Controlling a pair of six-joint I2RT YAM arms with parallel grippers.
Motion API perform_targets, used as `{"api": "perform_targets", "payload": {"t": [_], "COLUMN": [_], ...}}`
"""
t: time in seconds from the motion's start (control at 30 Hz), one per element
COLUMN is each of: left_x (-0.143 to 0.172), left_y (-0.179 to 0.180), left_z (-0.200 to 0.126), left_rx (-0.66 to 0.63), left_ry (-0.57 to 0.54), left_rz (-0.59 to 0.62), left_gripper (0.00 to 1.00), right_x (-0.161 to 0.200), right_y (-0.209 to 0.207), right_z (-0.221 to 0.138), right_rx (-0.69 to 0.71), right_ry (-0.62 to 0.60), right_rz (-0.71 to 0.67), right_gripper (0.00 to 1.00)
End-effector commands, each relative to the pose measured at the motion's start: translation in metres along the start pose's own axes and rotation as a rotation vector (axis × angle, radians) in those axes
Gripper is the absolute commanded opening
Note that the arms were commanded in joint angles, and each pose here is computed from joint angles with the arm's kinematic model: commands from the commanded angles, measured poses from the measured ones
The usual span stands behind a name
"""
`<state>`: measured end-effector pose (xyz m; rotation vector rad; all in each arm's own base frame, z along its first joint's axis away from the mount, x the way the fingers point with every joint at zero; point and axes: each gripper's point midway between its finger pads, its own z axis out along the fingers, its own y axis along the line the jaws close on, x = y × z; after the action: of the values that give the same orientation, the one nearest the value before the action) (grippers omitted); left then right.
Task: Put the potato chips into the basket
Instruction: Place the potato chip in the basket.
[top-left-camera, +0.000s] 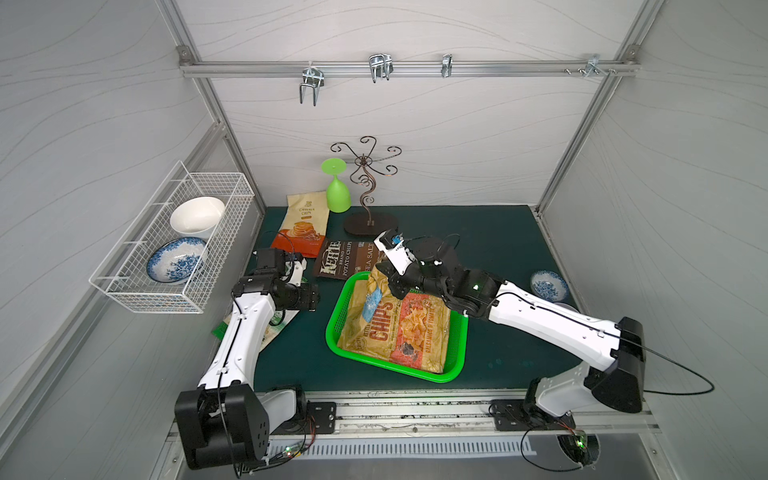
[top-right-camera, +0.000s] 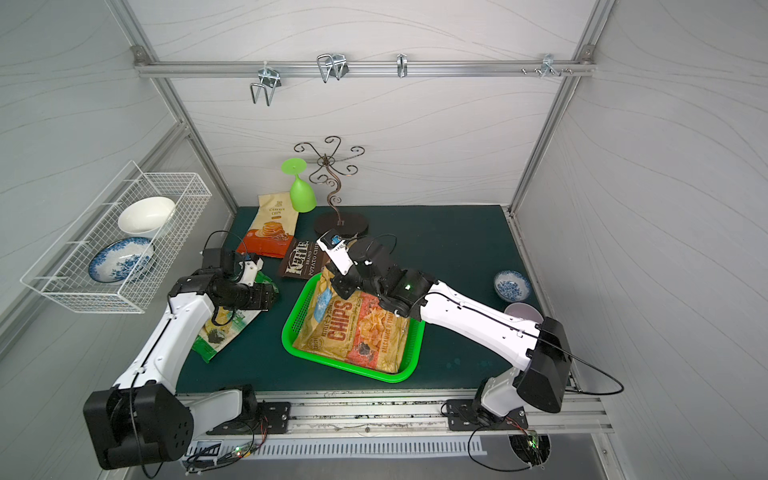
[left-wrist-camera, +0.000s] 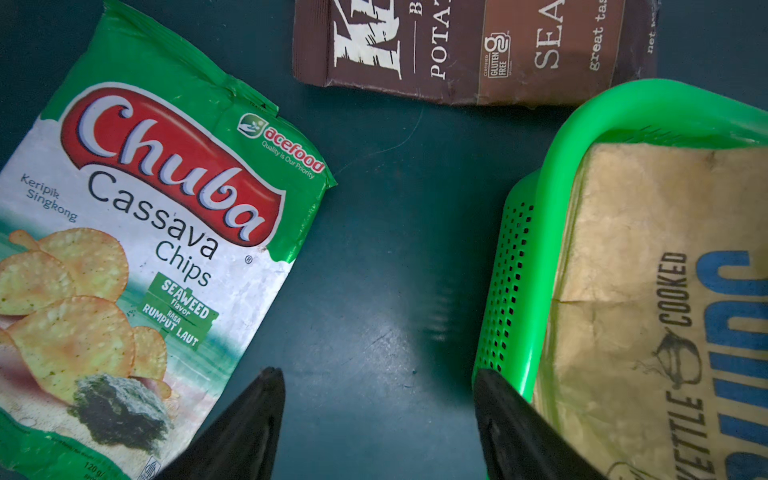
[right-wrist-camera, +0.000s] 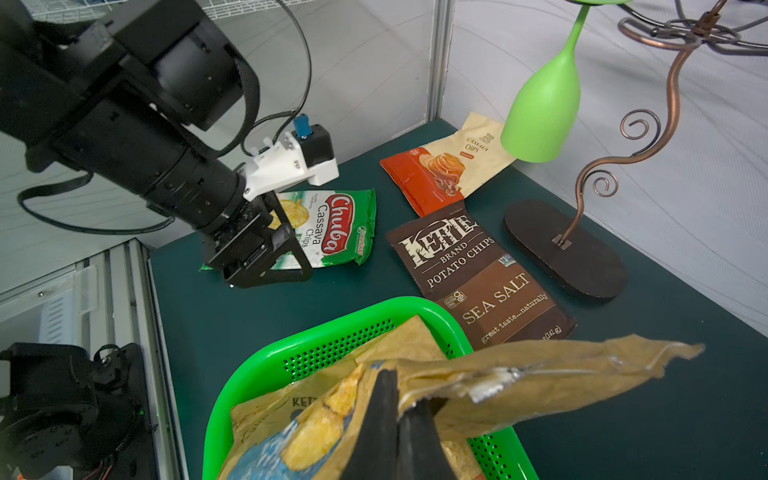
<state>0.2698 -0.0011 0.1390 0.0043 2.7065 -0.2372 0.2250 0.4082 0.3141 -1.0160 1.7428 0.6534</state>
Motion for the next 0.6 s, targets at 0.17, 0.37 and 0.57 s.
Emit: {"api": "perform_targets", "payload": {"t": [0.17, 0.37, 0.57], "left_x": [-0.009, -0.008, -0.007], "left_y": [-0.001, -0.002, -0.006], "left_z": [-0.003, -0.001, 0.0], "left_rx": [0.012, 0.019, 0.048], "left_ry": [-0.038, -0.031, -0.026], "left_rz": [-0.004, -0.005, 0.0], "left_gripper": [0.76, 0.76, 0.76], "right_x": [-0.004, 0.027, 0.063], "right_y": [0.014, 0.018, 0.01], "right_z": [-0.033, -0.048, -0.066], "right_rx": [0.008, 0.024, 0.072], "right_ry": [-0.061, -0.012, 0.043], "right_rz": [0.022, 0.04, 0.085], "right_gripper": [0.0, 0.05, 0.16]}}
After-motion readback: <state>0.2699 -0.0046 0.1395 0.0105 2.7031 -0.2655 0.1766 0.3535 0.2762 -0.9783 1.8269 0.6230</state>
